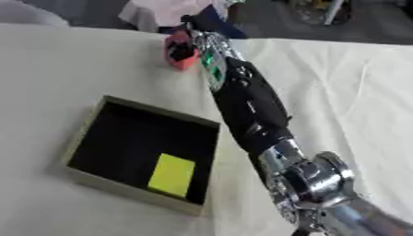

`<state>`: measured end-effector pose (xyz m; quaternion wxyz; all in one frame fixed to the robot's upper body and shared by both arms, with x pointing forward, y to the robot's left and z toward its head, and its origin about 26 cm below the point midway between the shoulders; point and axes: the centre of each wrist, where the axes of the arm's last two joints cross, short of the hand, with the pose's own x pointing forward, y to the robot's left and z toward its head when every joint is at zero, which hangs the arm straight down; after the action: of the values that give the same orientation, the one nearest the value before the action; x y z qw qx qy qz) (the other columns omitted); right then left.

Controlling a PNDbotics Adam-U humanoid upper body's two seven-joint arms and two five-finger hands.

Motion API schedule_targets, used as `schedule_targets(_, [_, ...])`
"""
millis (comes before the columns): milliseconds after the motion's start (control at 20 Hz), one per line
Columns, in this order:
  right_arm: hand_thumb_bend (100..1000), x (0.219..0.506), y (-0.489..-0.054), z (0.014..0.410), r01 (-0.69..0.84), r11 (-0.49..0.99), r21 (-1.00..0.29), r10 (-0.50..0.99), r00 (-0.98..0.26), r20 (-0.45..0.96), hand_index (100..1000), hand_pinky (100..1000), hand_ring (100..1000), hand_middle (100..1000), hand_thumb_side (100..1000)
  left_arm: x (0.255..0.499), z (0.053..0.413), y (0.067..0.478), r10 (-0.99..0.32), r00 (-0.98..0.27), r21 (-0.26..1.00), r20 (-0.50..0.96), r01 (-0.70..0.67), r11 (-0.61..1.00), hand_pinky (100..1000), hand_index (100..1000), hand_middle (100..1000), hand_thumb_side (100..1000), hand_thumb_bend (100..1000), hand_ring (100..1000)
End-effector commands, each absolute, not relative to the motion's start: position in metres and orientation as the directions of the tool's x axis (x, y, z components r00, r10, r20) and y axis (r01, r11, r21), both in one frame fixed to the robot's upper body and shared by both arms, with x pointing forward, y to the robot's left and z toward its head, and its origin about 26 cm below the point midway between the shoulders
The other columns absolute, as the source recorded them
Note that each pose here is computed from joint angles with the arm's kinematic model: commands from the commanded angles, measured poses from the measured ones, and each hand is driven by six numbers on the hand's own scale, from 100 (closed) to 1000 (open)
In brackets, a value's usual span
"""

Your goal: Pick up objects on the table and place them in the box.

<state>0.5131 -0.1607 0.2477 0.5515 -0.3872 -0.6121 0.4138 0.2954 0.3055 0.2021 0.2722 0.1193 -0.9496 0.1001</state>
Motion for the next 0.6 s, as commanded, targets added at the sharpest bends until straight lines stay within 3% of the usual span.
schedule_targets(50, [100,0.5112,-0.1584,0.2661,0.067,0.366,-0.928,0.926,-0.123,0.356,1000,674,781,886,224,0.2925,0.2109,0.3068,-0.177,-0.84,-0.119,0.514,-0.274,0.954,665,759,698,631,271,757])
schedule_targets(600, [100,0.5096,-0.1578,0.2746,0.074,0.388,-0.919,0.915,-0.151,0.374,1000,634,753,875,168,0.2923,0.2109,0.3077,-0.181,-0.839,-0.117,0.514,-0.277,0.954,666,758,699,623,271,758])
